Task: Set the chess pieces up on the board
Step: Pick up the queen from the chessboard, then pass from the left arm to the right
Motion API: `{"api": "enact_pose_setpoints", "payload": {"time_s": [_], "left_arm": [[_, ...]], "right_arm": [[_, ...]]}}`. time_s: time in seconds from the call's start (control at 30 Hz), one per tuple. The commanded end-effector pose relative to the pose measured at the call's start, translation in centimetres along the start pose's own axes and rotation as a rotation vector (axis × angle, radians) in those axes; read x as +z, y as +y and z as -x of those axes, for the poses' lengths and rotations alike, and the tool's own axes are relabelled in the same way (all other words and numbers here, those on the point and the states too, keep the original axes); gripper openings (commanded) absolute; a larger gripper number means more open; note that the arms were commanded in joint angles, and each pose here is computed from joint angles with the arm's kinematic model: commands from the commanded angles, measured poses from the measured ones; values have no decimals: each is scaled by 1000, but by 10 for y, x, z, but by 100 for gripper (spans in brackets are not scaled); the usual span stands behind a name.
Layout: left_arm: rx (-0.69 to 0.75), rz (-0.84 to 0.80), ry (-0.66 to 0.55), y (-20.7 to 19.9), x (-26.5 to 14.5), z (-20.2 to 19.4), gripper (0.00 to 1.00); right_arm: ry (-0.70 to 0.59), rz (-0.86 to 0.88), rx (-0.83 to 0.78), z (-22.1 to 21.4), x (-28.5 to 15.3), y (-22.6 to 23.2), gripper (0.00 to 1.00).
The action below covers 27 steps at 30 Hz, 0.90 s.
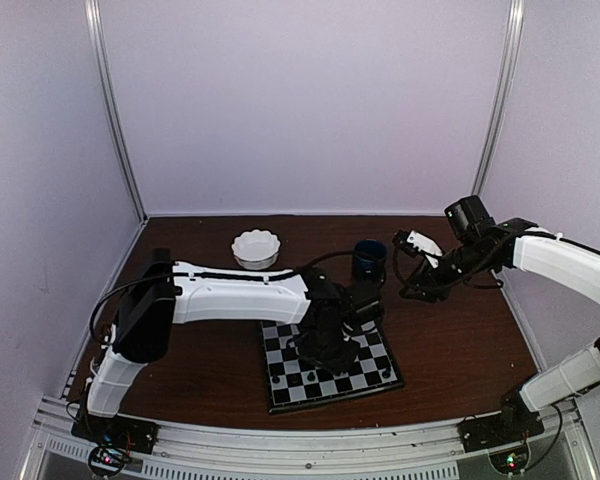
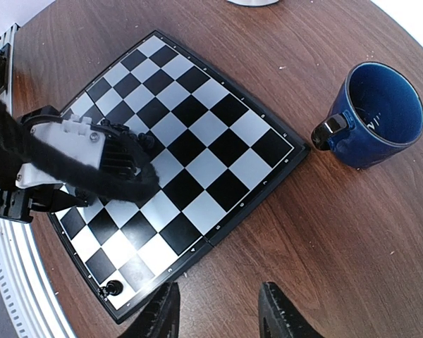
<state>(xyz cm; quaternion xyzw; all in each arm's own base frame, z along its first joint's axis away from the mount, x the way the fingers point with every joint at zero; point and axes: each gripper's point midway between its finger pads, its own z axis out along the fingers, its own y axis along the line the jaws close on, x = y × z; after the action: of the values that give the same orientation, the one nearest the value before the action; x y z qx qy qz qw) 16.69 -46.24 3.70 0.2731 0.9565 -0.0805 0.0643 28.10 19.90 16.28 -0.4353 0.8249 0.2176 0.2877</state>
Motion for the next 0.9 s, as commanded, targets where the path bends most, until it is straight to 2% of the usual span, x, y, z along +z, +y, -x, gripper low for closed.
{"api": "enact_pose_setpoints", "payload": {"time_s": [0.0,0.17,0.3,0.43,0.53,0.67,0.87], "left_arm": [[6,4,21,3,6,0,28],[43,-23,10,0,-10,-1,22],[150,-7,-110,7,-43,14,20],[244,-122,-295,-6,-84,29,17],[301,-183,-424,-12,-109,35,16],[347,-272,-613,-18,-142,43,17],[402,-364,-743,-26,-168,40,17]], "right_arm": [[-27,5,-12,5,-5,2,40],[-31,4,-13,7,-8,3,40],[-63,1,-13,15,-19,6,40],[-134,18,73,36,-36,2,39],[-170,107,108,54,-44,12,41],[-183,316,161,72,-47,38,47],[-122,558,154,85,-43,94,59]]}}
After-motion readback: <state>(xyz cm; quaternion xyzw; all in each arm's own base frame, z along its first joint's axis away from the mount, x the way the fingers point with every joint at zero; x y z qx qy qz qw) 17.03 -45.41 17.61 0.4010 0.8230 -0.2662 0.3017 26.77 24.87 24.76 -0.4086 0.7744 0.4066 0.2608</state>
